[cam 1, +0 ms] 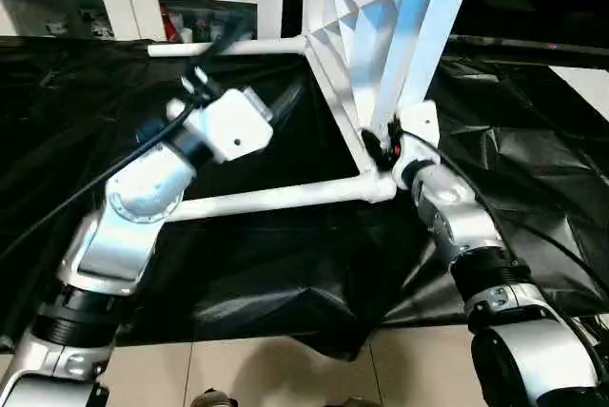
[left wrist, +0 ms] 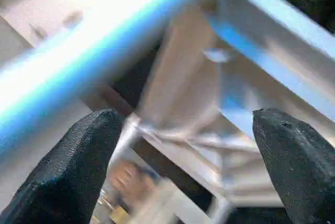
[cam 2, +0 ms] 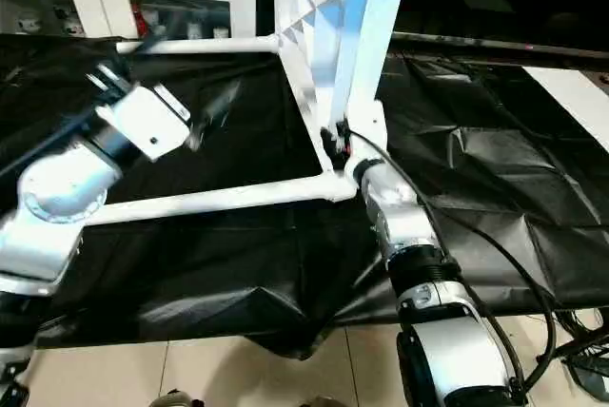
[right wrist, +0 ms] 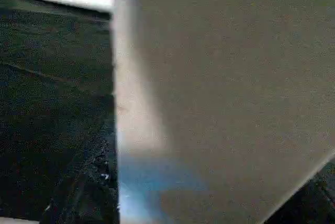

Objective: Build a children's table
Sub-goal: Flip table

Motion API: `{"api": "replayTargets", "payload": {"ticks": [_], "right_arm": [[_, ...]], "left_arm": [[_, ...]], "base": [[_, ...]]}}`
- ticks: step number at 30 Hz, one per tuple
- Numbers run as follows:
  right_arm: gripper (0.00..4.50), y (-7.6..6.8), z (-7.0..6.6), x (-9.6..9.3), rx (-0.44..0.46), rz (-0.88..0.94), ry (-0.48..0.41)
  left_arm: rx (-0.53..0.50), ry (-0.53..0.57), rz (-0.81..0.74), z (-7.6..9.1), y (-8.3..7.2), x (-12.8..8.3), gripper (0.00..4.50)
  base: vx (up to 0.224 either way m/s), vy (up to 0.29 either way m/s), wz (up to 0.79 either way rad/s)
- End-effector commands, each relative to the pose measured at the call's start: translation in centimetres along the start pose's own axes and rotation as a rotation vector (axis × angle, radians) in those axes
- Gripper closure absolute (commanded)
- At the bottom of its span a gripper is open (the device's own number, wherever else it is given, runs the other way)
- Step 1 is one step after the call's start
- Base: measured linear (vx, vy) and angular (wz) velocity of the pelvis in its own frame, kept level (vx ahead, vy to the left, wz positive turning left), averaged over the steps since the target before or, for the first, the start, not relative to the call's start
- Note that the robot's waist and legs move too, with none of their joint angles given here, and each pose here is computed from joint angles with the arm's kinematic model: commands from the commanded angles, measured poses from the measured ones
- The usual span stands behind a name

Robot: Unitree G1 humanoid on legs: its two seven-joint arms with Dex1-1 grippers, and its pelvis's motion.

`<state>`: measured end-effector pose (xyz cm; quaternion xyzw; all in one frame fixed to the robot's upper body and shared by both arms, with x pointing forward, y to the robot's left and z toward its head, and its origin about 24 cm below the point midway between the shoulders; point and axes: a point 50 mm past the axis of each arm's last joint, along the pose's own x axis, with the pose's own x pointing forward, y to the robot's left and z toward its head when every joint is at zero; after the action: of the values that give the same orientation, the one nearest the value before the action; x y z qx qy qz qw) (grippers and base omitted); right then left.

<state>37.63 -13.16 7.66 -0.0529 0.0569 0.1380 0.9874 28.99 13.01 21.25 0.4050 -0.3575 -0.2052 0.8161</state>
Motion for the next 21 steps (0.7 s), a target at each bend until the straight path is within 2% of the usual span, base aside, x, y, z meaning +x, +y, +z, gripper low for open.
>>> {"api": "replayTargets", "payload": {"ticks": [1, 4, 5, 8, 9, 15, 16, 20, 21], "right_arm": [[1.71, -0.5, 1.2, 0.3, -0.010, -0.013, -0.037], [1.71, -0.5, 1.3, 0.4, -0.014, -0.010, -0.042], [1.71, -0.5, 1.5, 0.5, -0.016, -0.008, -0.050], [1.71, -0.5, 1.7, 0.6, -0.018, -0.004, -0.059], [1.71, -0.5, 1.7, 0.6, -0.019, -0.002, -0.062], [1.71, -0.3, 1.8, 0.8, -0.026, 0.005, -0.067], [1.71, -0.2, 1.9, 0.9, -0.030, 0.010, -0.071], [1.71, -0.2, 2.1, 0.9, -0.028, 0.022, -0.085], [1.86, -0.1, 2.1, 0.9, -0.028, 0.025, -0.089]], "left_arm": [[0.078, -0.058, 0.051, 1.1, 0.8, 0.5, 0.00], [0.146, -0.078, 0.116, 1.4, 1.8, 0.5, 0.00], [0.209, -0.083, 0.180, 1.5, 2.8, 0.4, 0.00], [0.268, -0.078, 0.202, 1.5, 3.3, 0.5, 0.00], [0.317, -0.066, 0.208, 1.4, 3.5, 0.5, 0.00], [0.454, 0.000, 0.243, 0.6, 4.5, 0.6, 0.00], [0.482, 0.049, 0.239, -0.2, 4.7, 0.7, 0.00], [0.497, 0.105, 0.268, -1.1, 5.2, 0.8, 0.00], [0.495, 0.114, 0.278, -1.2, 5.3, 0.8, 0.00]], "base": [[0.000, 0.000, 0.00], [0.000, 0.000, 0.00], [0.000, 0.000, 0.00], [0.000, 0.000, 0.00], [0.000, 0.000, 0.00], [0.000, 0.000, 0.00], [0.000, 0.000, 0.00], [0.000, 0.000, 0.00], [0.000, 0.000, 0.00]]}}
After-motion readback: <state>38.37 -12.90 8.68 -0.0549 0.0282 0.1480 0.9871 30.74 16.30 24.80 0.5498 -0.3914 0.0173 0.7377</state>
